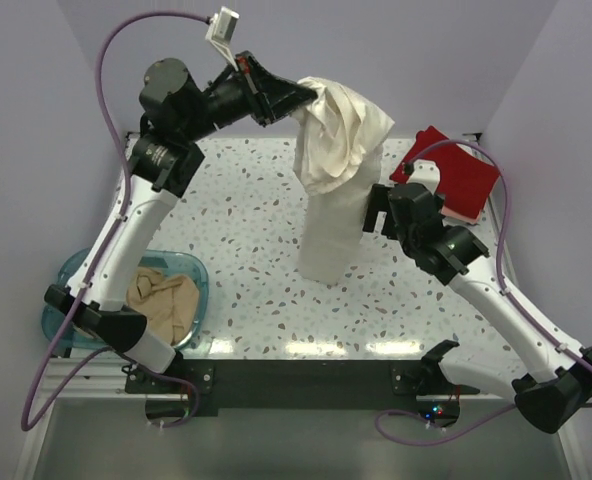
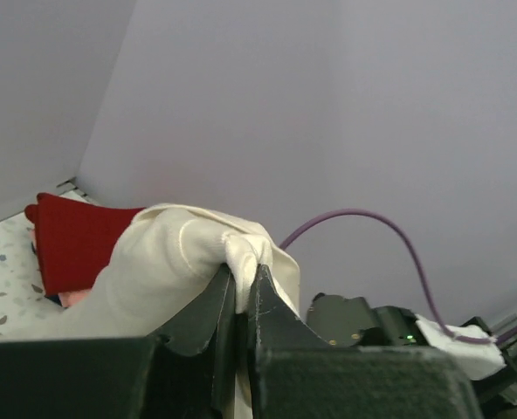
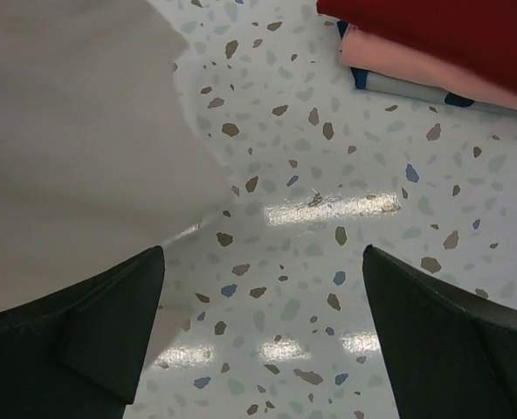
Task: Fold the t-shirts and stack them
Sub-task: Move the tshirt to the center of the board, then flatten the tshirt out
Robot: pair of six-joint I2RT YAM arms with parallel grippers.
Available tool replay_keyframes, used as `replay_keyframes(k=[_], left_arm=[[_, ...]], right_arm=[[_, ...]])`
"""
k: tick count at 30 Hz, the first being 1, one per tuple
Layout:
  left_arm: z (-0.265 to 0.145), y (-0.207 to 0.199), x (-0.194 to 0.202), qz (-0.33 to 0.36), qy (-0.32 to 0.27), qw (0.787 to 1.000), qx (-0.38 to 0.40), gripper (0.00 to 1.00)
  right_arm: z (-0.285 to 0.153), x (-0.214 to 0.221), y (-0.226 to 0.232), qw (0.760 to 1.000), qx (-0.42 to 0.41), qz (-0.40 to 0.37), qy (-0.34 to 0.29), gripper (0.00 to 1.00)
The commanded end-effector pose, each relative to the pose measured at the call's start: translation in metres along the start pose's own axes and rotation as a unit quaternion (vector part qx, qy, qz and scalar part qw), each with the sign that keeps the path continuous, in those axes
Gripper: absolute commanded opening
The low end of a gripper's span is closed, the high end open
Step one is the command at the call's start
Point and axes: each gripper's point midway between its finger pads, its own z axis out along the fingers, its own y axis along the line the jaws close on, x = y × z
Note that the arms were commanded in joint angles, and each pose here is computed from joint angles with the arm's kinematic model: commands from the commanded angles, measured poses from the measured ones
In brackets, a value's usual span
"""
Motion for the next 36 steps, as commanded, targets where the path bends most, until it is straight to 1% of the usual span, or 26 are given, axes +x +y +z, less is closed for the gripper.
replay_keyframes(k=[1,2,3,4,5,6,7,8,9,10,11,13,14,15,18,19,20,21,23,24,25,26,29,30,31,36], left_arm=[[-0.030,0.052,0.010,0.051,0.006,0.997,-0.054,0.00],[-0.043,0.077,0.014,0.047,0.004,0.996,-0.081,0.00],[-0.057,0.105,0.019,0.035,0.000,0.992,-0.117,0.07],[-0.088,0.134,0.008,0.037,-0.027,0.984,-0.172,0.33],[-0.114,0.185,0.044,0.004,-0.004,0.968,-0.252,0.45],[-0.145,0.228,0.043,0.003,-0.031,0.932,-0.362,0.56],[-0.176,0.264,0.058,-0.011,-0.023,0.897,-0.441,0.66],[-0.207,0.287,0.082,-0.033,0.008,0.857,-0.514,0.71],[-0.216,0.296,0.092,-0.034,0.029,0.847,-0.530,0.72],[-0.222,0.308,0.110,-0.036,0.060,0.837,-0.542,0.74],[-0.224,0.310,0.121,-0.036,0.078,0.835,-0.543,0.74],[-0.220,0.311,0.150,-0.047,0.106,0.843,-0.526,0.75],[-0.215,0.311,0.157,-0.045,0.111,0.848,-0.516,0.75],[-0.209,0.310,0.173,-0.049,0.130,0.851,-0.507,0.75],[-0.209,0.313,0.214,-0.072,0.186,0.843,-0.500,0.76],[-0.207,0.315,0.235,-0.084,0.214,0.838,-0.495,0.77],[-0.204,0.315,0.246,-0.091,0.228,0.839,-0.486,0.77],[-0.198,0.315,0.268,-0.108,0.256,0.839,-0.469,0.78],[-0.194,0.315,0.286,-0.115,0.280,0.836,-0.457,0.79],[-0.192,0.317,0.291,-0.114,0.288,0.833,-0.459,0.79],[-0.190,0.319,0.301,-0.115,0.300,0.828,-0.459,0.79],[-0.188,0.321,0.303,-0.111,0.300,0.828,-0.460,0.79],[-0.178,0.330,0.301,-0.106,0.291,0.835,-0.455,0.79],[-0.177,0.336,0.305,-0.105,0.294,0.833,-0.456,0.79],[-0.172,0.340,0.301,-0.097,0.289,0.837,-0.454,0.79],[-0.167,0.363,0.314,-0.092,0.309,0.825,-0.464,0.78]], right_arm=[[-0.010,-0.008,-0.018,0.999,0.032,0.013,-0.014,0.99],[-0.010,-0.003,-0.019,0.999,0.035,0.011,-0.007,0.99],[-0.009,0.001,-0.020,0.999,0.036,0.009,-0.001,0.99],[-0.008,0.011,-0.023,0.999,0.039,0.005,0.010,0.99],[-0.007,0.016,-0.024,0.999,0.040,0.002,0.017,0.99],[-0.005,0.023,-0.025,0.999,0.042,-0.001,0.024,0.99],[-0.002,0.036,-0.028,0.998,0.046,-0.009,0.043,0.99],[-0.002,0.043,-0.029,0.997,0.048,-0.007,0.052,0.99],[-0.001,0.050,-0.031,0.997,0.051,-0.013,0.064,0.99],[0.000,0.063,-0.035,0.994,0.060,-0.017,0.085,0.99],[0.000,0.071,-0.034,0.993,0.057,-0.015,0.099,0.99],[0.000,0.094,-0.038,0.989,0.064,-0.010,0.132,0.99],[0.000,0.103,-0.037,0.987,0.059,-0.006,0.147,0.99],[0.000,0.110,-0.037,0.986,0.062,0.005,0.157,0.99],[0.000,0.129,-0.045,0.980,0.081,0.017,0.179,0.97],[0.001,0.135,-0.049,0.978,0.088,0.015,0.187,0.97],[0.003,0.139,-0.052,0.976,0.096,0.018,0.193,0.96],[0.004,0.143,-0.052,0.975,0.096,0.023,0.200,0.96],[0.010,0.152,-0.056,0.972,0.100,0.036,0.211,0.95],[0.012,0.157,-0.055,0.969,0.098,0.039,0.223,0.95],[0.016,0.158,-0.054,0.969,0.096,0.046,0.221,0.95],[0.018,0.158,-0.056,0.969,0.098,0.053,0.223,0.95],[0.027,0.161,-0.054,0.966,0.089,0.077,0.231,0.95],[0.030,0.165,-0.055,0.964,0.091,0.080,0.238,0.95],[0.033,0.166,-0.054,0.962,0.086,0.093,0.243,0.95],[0.040,0.171,-0.063,0.954,0.103,0.108,0.259,0.93]])
